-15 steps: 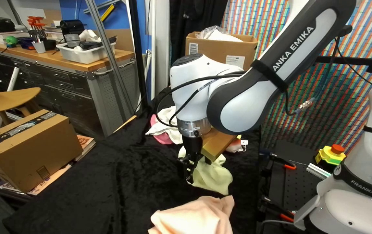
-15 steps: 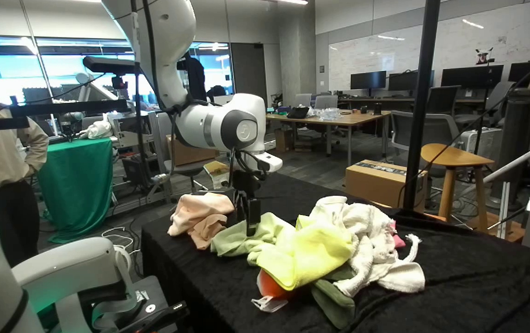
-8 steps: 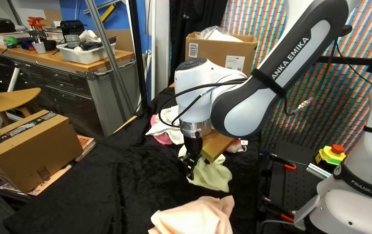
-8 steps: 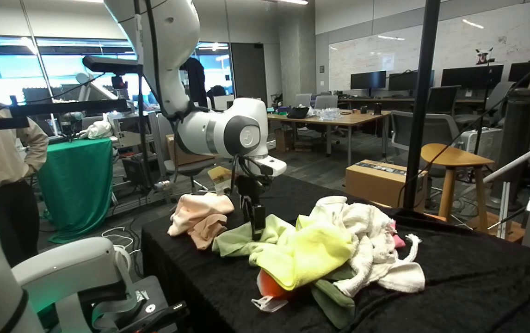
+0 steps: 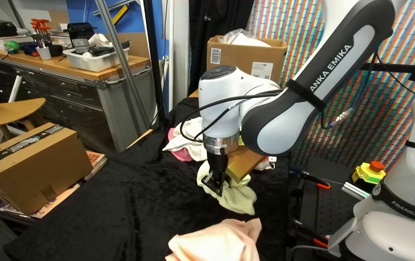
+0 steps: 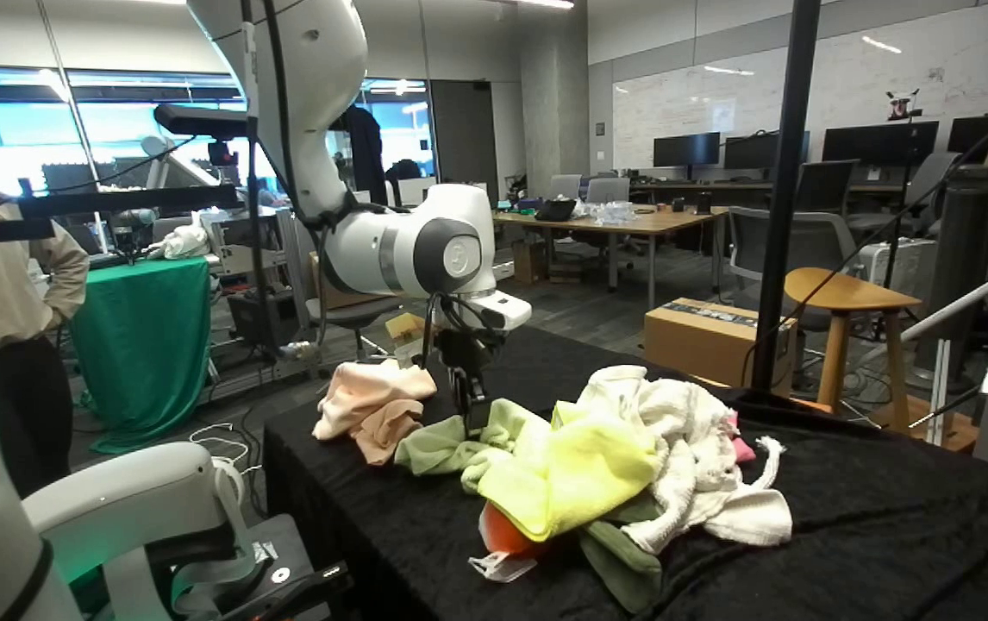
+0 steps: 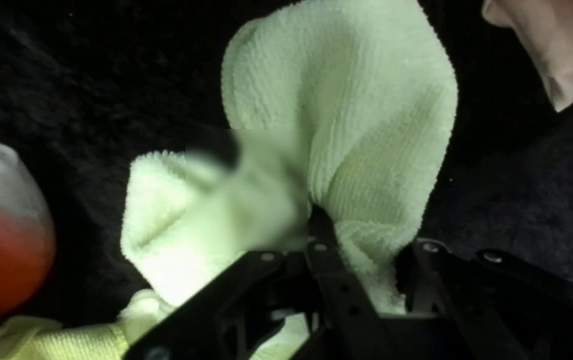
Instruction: Gather all the items on the table in one place
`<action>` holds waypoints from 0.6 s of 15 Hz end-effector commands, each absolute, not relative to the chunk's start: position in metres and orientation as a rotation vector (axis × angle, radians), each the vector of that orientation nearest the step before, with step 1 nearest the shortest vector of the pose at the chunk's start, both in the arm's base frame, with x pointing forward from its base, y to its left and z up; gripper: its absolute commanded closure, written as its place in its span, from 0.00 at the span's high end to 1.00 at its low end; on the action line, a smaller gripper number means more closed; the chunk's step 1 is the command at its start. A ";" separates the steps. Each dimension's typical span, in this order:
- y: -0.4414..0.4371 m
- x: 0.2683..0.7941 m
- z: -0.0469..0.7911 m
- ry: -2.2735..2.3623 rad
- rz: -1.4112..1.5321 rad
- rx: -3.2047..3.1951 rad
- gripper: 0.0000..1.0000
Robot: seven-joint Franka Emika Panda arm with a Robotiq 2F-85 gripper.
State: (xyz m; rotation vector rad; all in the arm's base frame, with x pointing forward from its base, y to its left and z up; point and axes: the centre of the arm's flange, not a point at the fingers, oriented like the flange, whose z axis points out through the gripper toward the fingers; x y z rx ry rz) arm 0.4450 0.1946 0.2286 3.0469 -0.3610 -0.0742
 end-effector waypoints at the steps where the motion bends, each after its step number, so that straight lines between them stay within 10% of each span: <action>1: 0.195 0.438 0.239 -0.373 0.006 3.035 0.23; 9: 0.184 0.438 0.277 -0.397 0.218 2.961 0.07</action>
